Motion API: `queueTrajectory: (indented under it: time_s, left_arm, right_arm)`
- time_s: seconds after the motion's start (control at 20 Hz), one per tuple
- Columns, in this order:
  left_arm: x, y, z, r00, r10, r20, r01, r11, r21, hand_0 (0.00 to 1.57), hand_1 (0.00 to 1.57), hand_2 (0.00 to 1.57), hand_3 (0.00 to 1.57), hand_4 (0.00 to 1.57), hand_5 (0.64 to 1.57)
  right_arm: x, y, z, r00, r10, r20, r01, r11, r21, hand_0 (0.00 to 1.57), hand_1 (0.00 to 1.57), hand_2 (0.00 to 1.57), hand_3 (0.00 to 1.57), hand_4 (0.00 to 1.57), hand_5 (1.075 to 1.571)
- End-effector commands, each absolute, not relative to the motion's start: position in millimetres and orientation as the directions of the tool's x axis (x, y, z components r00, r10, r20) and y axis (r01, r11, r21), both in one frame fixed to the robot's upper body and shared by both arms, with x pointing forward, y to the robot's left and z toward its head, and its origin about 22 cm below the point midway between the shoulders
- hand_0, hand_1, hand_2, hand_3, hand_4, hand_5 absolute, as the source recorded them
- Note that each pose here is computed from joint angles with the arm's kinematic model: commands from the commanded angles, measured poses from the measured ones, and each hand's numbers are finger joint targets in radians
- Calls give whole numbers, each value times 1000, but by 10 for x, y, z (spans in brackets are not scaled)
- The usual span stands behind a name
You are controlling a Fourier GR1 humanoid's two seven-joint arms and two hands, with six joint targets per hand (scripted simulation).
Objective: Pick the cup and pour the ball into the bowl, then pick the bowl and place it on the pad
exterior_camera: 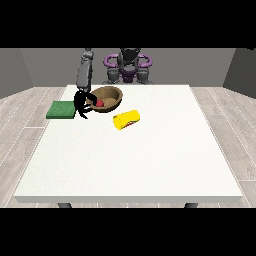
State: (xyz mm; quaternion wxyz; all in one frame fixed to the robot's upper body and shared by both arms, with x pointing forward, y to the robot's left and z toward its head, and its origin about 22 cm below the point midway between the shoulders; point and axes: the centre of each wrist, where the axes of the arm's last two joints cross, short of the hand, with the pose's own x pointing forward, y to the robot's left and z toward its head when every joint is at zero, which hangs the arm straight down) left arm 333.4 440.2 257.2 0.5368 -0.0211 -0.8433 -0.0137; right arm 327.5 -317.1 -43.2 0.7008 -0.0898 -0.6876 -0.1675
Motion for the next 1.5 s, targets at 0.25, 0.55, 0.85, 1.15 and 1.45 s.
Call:
queueTrajectory:
  time_s: [0.25, 0.55, 0.85, 1.15, 1.45]
  left_arm:
    - [3136, 4940, 2164, -339, -2, 941, -90, 996, -30, 0, 0, 0, 0, 723, 1569]
    - [3139, 4890, 2058, -315, 9, 949, -95, 995, -40, 0, 0, 0, 0, 703, 1565]
    - [3076, 5041, 2097, -403, -35, 914, -128, 992, -18, 0, 0, 0, 0, 704, 1562]
    - [3101, 4900, 2263, -436, -84, 896, -140, 990, 25, 0, 0, 0, 0, 703, 1562]
    - [2923, 4911, 2565, -548, -92, 831, -137, 990, 19, 0, 0, 0, 0, 677, 1559]
  right_arm:
    - [3623, -3295, 158, 218, -112, 970, 291, 956, 45, 1571, 1571, 1571, 1571, 1034, 1534]
    - [3594, -3778, 427, 275, 35, 961, 298, 947, -120, 1571, 1571, 1571, 1571, 973, 1564]
    - [3691, -3925, 788, 152, 153, 977, 285, 939, -191, 1571, 1571, 1571, 1571, 996, 1571]
    - [3602, -4359, 854, 68, 41, 997, 323, 945, -61, 1571, 1571, 1571, 1373, 990, 1571]
    - [3281, -4831, 681, -13, 105, 994, 395, 914, -92, 1571, 1571, 1571, 81, 962, 1571]
